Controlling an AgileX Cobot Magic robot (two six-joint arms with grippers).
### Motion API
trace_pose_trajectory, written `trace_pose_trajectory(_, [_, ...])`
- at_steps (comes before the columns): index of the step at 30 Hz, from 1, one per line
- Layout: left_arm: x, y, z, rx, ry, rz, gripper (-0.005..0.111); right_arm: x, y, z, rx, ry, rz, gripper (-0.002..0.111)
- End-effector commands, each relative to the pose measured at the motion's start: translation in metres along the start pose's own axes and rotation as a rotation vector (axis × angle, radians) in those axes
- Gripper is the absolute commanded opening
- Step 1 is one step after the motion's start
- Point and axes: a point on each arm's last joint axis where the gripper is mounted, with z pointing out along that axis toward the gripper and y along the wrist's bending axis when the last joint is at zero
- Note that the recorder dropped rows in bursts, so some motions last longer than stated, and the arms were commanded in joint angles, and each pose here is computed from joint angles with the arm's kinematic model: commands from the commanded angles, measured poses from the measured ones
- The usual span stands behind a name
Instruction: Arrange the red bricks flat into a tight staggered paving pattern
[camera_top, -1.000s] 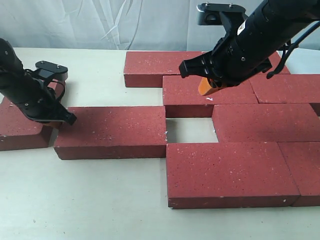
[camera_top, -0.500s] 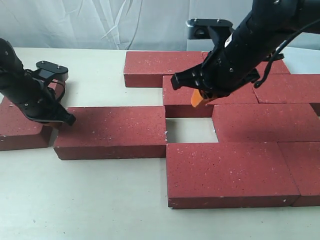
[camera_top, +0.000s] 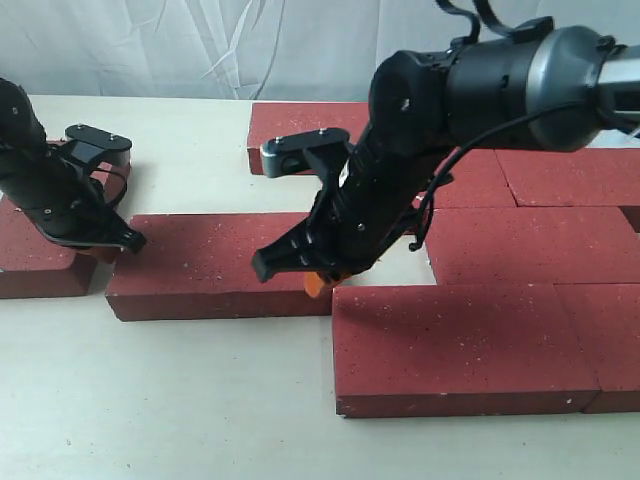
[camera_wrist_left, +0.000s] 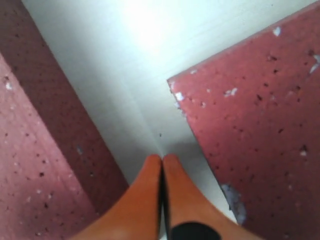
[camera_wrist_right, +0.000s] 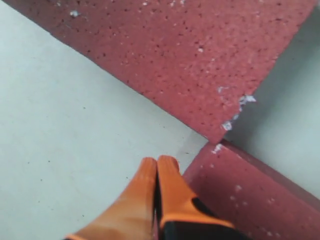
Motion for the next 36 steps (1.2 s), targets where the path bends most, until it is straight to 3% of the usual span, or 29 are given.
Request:
trace_pose_trajectory(1, [-0.001,0.0,0.001,0.001,-0.009,-0.02,0.0,0.0,0.008,0.017,-0.001,-0.004,-0.025,-0.001])
trace_pose_trajectory(21, [-0.002,-0.004,0.017,0.063,-0.01,-0.08,0.0,-0.003,0.006,0.034,0.028,-0.024,-0.048,-0.001])
trace_pose_trajectory(36, [0.003,0.0,0.017,0.024,0.037,-0.051,0.0,0.0,0.002,0.053,0.027,0.026,-0.024,-0.001])
